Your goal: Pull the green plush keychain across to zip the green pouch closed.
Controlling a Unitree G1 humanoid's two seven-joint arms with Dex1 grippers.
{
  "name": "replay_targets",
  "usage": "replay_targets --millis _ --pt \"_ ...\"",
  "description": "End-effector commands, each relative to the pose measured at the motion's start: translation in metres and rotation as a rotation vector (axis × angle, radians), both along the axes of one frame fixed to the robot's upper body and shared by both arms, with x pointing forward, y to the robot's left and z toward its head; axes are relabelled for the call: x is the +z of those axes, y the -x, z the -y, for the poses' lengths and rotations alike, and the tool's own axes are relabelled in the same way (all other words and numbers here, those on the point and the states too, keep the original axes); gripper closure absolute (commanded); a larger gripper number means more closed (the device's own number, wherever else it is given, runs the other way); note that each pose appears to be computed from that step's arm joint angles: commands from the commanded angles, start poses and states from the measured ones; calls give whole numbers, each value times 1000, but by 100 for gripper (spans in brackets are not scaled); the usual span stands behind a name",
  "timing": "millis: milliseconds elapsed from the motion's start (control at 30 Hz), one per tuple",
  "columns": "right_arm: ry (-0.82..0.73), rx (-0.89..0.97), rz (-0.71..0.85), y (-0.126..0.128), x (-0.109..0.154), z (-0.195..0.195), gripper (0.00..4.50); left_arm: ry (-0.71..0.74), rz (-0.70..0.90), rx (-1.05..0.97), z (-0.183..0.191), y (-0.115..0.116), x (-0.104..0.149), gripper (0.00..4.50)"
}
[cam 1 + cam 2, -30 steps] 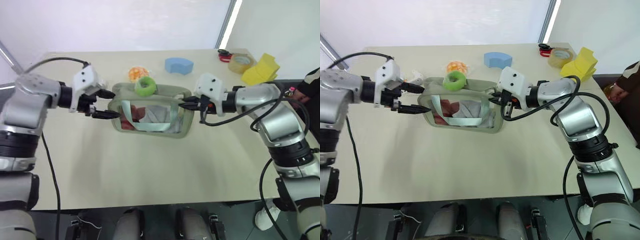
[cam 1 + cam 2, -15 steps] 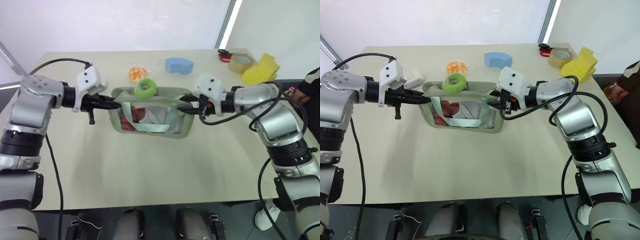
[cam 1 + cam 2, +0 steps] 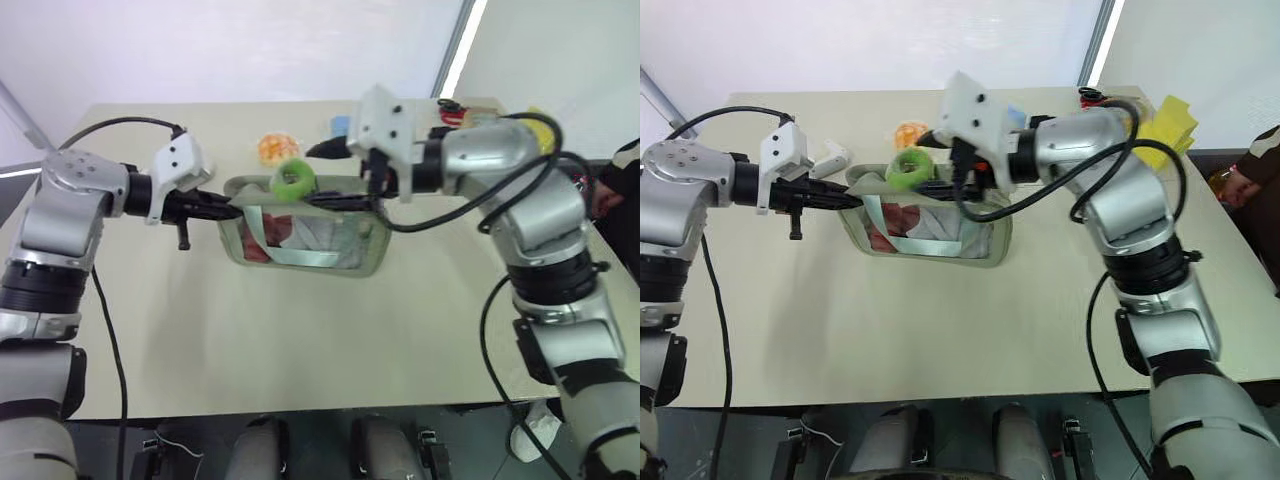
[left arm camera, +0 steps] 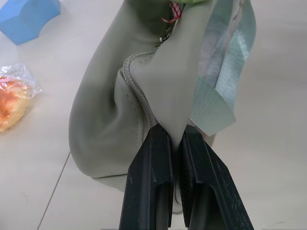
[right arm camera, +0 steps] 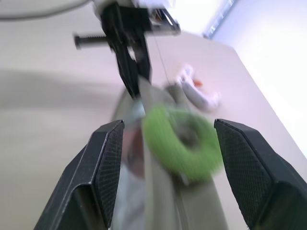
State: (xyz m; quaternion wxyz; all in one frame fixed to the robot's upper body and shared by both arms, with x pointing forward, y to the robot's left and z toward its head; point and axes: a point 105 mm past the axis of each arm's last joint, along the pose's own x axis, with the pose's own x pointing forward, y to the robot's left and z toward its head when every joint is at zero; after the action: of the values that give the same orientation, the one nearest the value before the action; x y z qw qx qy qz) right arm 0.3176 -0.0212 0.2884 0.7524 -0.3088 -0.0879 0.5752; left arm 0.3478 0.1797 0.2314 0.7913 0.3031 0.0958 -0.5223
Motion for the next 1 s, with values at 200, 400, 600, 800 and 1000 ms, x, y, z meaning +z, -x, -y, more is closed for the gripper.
replay_targets --millis 200,400,600,800,1000 --pt "47 -17 32 -12 -18 -8 140 -14 22 -26 4 3 5 450" --pt "77 -23 41 -16 -27 -7 164 -9 31 -33 7 4 6 450" --pt "33 -28 42 -16 -17 -8 426 -3 36 -40 10 3 7 450" --pt "-36 -54 14 -9 8 9 442 -1 33 -38 11 2 6 450" --pt "-8 -223 30 -8 23 64 442 -8 42 -26 8 0 5 450"
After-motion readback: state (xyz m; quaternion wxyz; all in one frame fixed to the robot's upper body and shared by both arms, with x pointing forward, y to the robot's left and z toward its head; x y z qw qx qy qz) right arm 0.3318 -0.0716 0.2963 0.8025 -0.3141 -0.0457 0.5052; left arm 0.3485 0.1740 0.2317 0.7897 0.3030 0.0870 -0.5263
